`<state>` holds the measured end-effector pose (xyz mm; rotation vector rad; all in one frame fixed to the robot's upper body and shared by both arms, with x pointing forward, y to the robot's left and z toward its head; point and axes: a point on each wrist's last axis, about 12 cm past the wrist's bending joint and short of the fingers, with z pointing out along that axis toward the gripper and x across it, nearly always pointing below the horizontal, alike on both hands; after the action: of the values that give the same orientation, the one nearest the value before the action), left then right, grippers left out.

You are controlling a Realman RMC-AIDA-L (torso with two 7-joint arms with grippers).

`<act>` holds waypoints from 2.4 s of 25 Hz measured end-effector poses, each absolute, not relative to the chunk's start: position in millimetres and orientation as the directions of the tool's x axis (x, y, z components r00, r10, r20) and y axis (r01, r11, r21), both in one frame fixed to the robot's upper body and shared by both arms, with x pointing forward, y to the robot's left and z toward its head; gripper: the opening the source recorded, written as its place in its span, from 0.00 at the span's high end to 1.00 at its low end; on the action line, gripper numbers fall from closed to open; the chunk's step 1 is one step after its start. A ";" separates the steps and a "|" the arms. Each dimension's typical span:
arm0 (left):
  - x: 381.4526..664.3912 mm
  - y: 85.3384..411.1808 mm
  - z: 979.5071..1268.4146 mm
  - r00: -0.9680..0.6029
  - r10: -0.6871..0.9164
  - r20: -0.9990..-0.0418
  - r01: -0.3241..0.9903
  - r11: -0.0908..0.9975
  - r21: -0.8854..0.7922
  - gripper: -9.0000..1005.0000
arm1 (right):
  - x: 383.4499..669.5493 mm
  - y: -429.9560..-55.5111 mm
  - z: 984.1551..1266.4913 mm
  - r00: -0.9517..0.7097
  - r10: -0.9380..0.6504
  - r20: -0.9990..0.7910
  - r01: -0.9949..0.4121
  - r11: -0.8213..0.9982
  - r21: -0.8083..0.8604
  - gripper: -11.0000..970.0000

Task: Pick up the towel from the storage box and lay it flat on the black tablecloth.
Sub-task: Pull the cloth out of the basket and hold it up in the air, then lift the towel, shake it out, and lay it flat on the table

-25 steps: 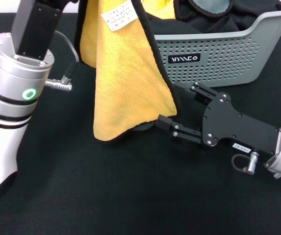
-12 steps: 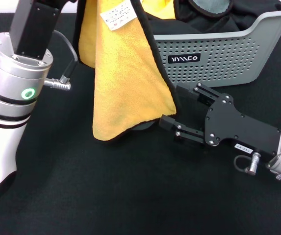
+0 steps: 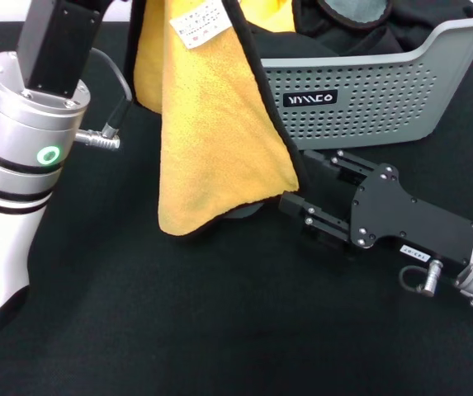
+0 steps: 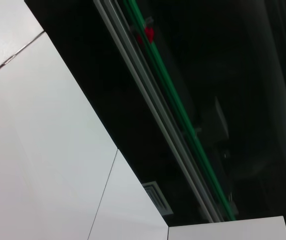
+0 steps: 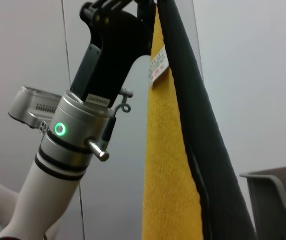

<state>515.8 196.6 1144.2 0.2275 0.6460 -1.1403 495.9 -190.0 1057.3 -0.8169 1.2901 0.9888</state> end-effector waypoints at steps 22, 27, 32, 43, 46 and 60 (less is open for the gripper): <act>514.7 196.9 1143.1 0.261 -0.769 -0.583 0.894 0.421 -0.155 0.96 | 498.1 -190.1 1056.0 0.003 0.116 -0.993 -0.919 0.391 0.043 0.58; 514.6 196.9 1143.0 0.257 -0.771 -0.583 0.895 0.418 -0.158 0.96 | 498.0 -190.1 1055.1 0.010 0.107 -0.994 -0.918 0.394 0.033 0.80; 513.7 196.9 1142.1 0.251 -0.771 -0.586 0.896 0.413 -0.160 0.96 | 496.7 -188.7 1056.0 0.049 0.097 -0.994 -0.921 0.390 -0.007 0.86; 497.7 214.2 1131.0 0.181 -0.796 -0.578 0.905 0.364 -0.218 0.96 | 510.9 -194.1 1079.1 0.038 0.166 -0.985 -0.933 0.360 0.024 0.97; 493.8 221.6 1126.6 0.159 -0.796 -0.584 0.901 0.359 -0.244 0.96 | 517.0 -201.8 1099.6 0.046 0.164 -0.985 -0.956 0.294 0.004 0.97; 425.7 300.8 1111.1 -0.022 -0.810 -0.585 0.901 0.238 -0.363 0.95 | 463.5 -231.3 1181.8 0.183 0.106 -0.977 -0.977 0.135 -0.168 0.95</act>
<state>425.7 300.8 1111.1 0.1381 0.8155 -1.3700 463.5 -231.3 1181.8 -1.1106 1.0518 1.0431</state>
